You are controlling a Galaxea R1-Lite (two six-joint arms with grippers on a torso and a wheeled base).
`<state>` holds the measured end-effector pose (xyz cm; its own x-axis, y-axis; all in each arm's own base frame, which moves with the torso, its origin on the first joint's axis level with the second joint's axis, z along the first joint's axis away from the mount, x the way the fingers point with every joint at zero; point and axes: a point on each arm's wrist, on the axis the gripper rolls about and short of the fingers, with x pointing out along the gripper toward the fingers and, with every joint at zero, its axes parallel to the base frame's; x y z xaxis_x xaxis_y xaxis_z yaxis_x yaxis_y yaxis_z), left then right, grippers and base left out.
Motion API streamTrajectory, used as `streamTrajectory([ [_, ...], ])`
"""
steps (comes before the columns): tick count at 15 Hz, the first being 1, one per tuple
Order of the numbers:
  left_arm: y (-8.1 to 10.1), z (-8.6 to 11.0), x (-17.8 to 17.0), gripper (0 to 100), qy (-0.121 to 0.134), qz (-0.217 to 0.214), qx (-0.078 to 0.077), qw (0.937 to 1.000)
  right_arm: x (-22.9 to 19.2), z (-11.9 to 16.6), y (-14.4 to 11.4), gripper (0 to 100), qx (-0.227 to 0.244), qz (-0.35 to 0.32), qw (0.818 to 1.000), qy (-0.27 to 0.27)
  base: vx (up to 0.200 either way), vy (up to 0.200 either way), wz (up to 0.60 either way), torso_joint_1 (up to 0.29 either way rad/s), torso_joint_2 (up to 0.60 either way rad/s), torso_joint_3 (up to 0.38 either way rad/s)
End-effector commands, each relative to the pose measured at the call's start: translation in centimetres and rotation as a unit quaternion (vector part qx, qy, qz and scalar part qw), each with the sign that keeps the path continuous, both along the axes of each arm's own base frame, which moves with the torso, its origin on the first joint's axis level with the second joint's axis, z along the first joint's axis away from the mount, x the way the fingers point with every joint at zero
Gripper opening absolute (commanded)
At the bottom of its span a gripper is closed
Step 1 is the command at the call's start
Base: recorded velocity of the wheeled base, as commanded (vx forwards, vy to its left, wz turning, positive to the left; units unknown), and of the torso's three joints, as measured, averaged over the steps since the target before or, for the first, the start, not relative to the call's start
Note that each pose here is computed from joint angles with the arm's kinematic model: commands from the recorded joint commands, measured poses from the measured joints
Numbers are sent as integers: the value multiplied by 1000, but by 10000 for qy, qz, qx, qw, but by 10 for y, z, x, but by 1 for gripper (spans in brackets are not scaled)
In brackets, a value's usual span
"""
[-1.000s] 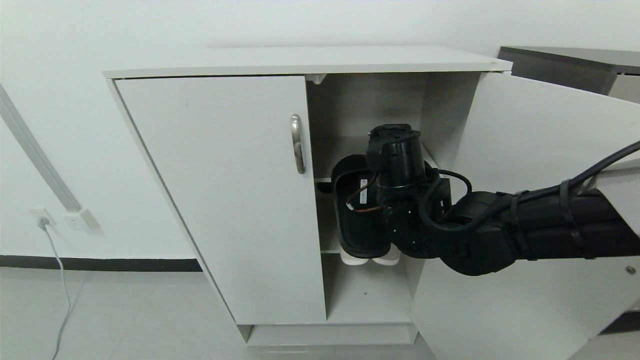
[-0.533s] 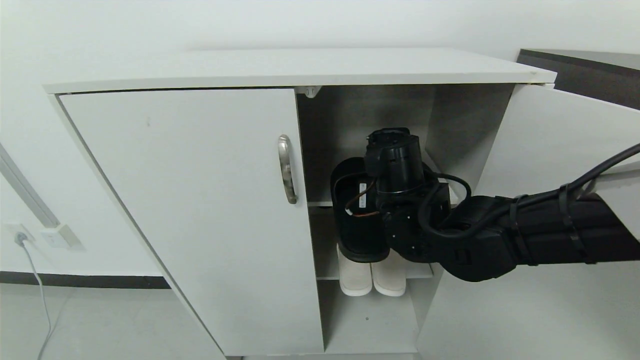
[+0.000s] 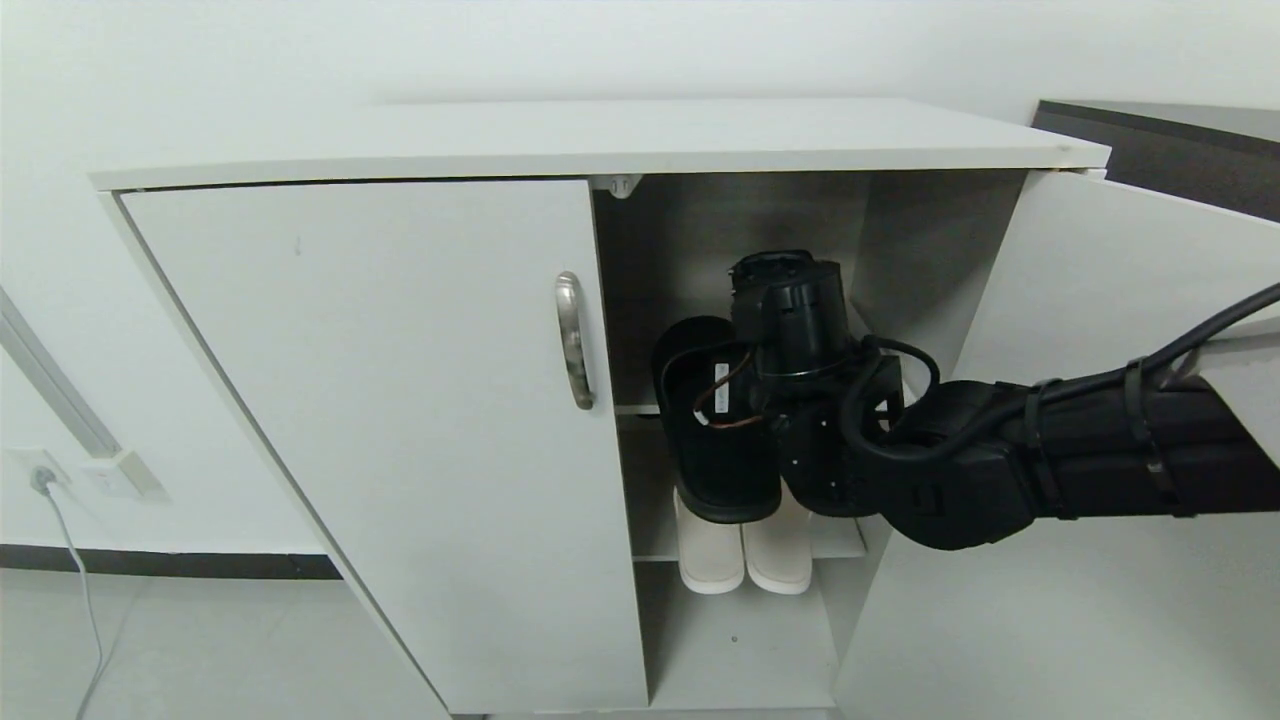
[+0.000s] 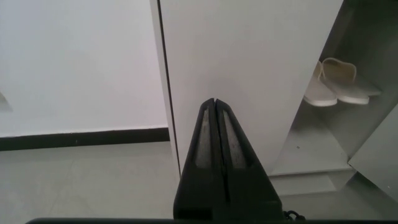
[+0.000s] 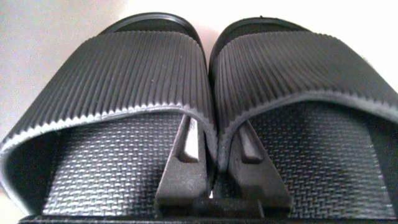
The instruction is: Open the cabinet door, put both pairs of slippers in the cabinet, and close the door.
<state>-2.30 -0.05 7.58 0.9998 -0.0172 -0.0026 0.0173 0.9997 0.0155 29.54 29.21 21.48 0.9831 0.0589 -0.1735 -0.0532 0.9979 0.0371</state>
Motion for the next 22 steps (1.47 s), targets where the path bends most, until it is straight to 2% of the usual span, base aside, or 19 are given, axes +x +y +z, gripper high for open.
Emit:
streamTrajectory([
  [1, 0, 0, 0, 0, 3, 2, -1, 10000, 13, 2, -1, 0, 4, -91, 10000, 29, 0, 0, 0, 0, 0, 0],
  [7, 0, 0, 0, 0, -5, 2, -1, 10000, 44, 9, 4, 0, -43, -279, 9996, 98, 0, 0, 0, 0, 0, 0],
  [12, 0, 0, 0, 0, 3, 2, -1, 10000, 74, 12, 10, 0, 91, -454, 9989, -40, 0, 0, 0, 0, 0, 0],
  [22, 0, 0, 0, 0, 3, 2, -1, 10000, 84, 5, 6, 0, -34, -548, 9984, 100, 0, 0, 0, 0, 0, 0],
])
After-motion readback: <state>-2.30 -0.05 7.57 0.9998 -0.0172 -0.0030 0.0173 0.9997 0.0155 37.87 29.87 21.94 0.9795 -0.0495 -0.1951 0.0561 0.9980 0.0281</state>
